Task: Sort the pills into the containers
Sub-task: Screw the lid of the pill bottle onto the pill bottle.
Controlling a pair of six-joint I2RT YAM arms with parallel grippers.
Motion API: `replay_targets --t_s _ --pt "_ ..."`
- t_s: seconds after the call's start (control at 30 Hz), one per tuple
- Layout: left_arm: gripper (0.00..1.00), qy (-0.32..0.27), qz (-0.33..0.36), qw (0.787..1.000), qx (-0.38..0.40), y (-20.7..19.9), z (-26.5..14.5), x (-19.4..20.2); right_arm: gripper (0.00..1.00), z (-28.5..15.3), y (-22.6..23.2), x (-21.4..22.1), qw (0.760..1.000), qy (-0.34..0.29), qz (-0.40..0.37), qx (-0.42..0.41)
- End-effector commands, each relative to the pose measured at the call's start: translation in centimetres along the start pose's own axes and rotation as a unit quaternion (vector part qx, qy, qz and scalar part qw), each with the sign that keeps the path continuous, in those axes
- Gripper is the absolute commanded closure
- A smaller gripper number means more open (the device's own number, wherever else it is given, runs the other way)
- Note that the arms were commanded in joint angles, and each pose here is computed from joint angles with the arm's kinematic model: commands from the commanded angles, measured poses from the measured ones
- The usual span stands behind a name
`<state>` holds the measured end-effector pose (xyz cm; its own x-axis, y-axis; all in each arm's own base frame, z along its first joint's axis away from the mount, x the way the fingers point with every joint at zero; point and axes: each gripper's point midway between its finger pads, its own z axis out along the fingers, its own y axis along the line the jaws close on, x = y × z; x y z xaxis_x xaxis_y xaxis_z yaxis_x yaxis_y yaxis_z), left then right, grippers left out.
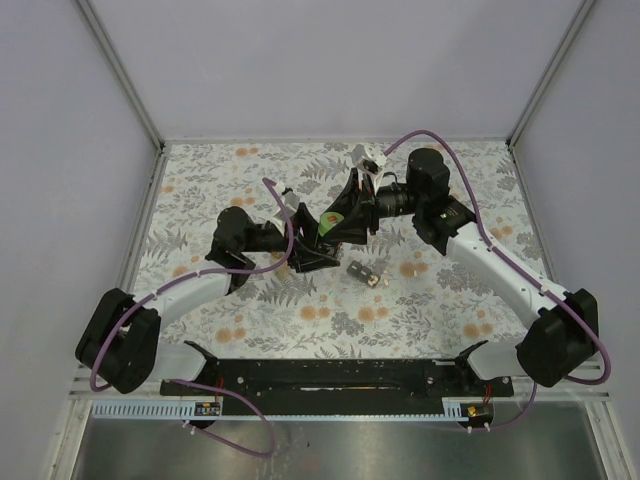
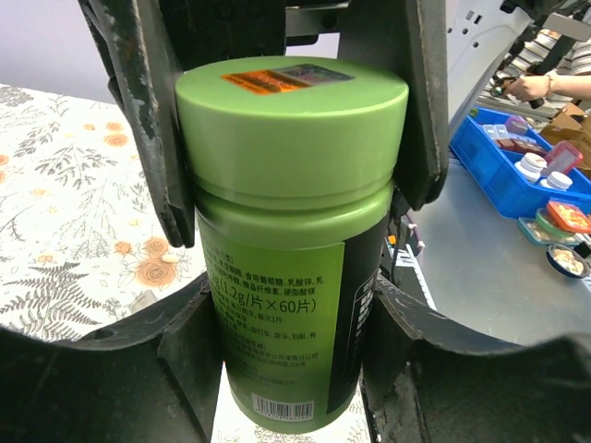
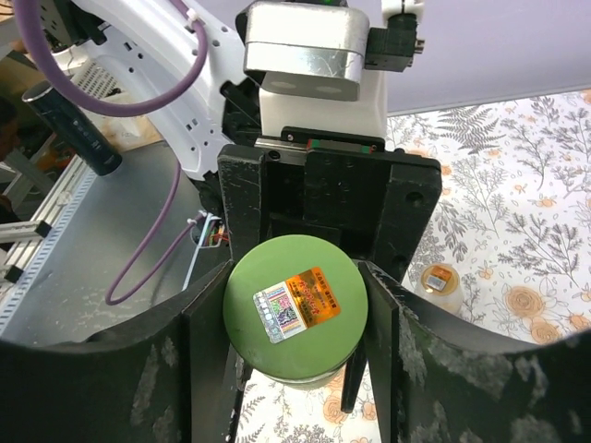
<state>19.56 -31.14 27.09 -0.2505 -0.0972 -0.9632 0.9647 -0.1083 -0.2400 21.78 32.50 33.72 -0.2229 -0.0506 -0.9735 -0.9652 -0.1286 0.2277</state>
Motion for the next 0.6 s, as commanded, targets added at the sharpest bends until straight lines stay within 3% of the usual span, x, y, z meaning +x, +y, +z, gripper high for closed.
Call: replay_targets --t_s 0.0,0.57 --pt "1.0 -0.026 0.073 0.996 -0.031 0.5 0.0 -2.4 0.41 0.2 -0.2 -0.7 1.0 0.0 -0.014 0.028" --pt "1.0 0.0 0.11 0.971 -0.214 7.0 -1.7 -2.6 0.46 -0.1 -4.0 -0.1 0.99 -0.017 0.048 0.133"
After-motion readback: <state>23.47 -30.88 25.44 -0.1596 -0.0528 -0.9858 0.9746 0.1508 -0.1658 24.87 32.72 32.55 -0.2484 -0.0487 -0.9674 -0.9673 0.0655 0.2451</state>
